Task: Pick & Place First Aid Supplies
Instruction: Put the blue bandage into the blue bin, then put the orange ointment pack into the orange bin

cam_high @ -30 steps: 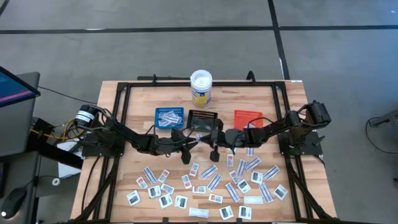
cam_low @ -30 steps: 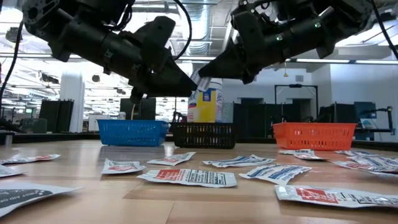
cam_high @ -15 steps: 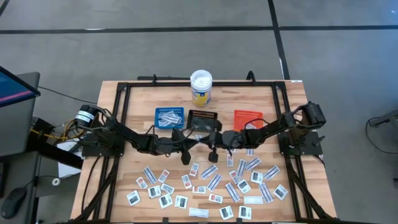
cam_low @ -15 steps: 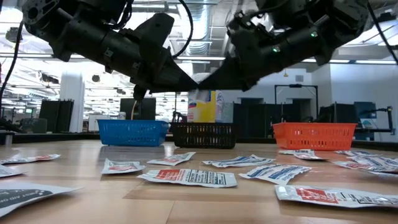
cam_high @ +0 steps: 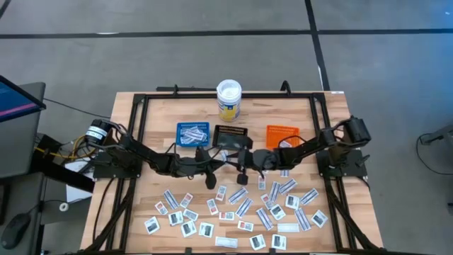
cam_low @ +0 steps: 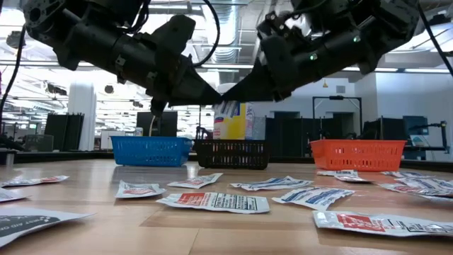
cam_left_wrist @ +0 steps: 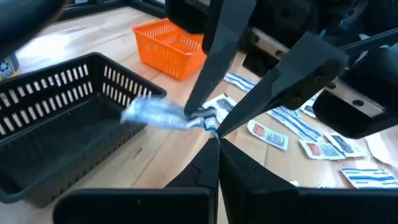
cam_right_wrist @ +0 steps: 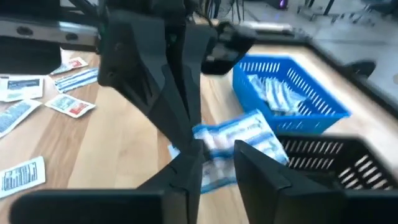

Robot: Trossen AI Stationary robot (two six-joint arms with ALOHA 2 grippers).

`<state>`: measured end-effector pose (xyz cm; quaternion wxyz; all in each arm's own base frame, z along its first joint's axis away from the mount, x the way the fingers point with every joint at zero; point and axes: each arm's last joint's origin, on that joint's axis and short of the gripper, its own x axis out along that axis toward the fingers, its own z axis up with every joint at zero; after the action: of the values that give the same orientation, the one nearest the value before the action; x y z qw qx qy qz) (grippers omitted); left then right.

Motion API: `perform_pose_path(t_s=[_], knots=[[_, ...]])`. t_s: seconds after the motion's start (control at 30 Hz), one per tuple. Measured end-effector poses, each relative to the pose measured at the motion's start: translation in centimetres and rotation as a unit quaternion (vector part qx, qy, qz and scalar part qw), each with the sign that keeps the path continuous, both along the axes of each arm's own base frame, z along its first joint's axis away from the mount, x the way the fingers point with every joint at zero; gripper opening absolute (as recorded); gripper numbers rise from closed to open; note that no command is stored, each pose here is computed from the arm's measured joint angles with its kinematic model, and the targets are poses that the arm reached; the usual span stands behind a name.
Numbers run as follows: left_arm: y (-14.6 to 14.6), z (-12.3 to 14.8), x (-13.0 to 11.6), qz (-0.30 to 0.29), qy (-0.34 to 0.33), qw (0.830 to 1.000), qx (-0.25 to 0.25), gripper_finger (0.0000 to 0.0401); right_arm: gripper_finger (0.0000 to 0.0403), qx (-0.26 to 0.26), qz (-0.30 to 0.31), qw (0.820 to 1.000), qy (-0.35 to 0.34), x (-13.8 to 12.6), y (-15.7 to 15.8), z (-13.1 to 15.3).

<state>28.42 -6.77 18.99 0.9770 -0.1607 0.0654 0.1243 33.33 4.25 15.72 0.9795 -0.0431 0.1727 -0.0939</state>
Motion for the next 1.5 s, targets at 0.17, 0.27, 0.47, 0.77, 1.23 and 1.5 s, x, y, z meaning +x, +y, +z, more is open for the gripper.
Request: perform_pose_path(t_s=[0.17, 0.27, 0.47, 0.77, 1.23, 1.5], knots=[[-0.1, -0.1, -0.1, 0.003, 0.006, 1.000, 0.004, 0.0004, 0.0102, -0.042, -0.008, 0.999, 0.015, -1.2, 0.8, 1.9], [0.0, -0.1, -0.1, 0.029, 0.007, 1.000, 0.010, 0.0004, 0.0102, -0.059, -0.014, 0.997, 0.043, -2.5, 1.2, 3.1], [0.7, 0.8, -1.0, 0.106, 0.010, 0.994, 0.024, 0.0004, 0.0102, -0.036, -0.031, 0.995, 0.087, -4.9, 1.7, 4.7], [2.8, 3.1, -6.6, 0.240, 0.042, 0.969, -0.029, 0.0004, 0.0102, -0.013, -0.044, 0.988, 0.146, -5.3, 2.0, 2.8], [6.3, -1.9, -9.4, 0.329, 0.001, 0.936, -0.121, 0.0034, 0.0102, -0.005, -0.075, 0.988, 0.138, -3.5, 0.5, 0.9], [6.9, -1.7, -9.1, 0.321, 0.010, 0.941, -0.104, 0.0070, 0.0102, 0.025, -0.041, 0.991, 0.122, -3.2, 0.5, 1.2]])
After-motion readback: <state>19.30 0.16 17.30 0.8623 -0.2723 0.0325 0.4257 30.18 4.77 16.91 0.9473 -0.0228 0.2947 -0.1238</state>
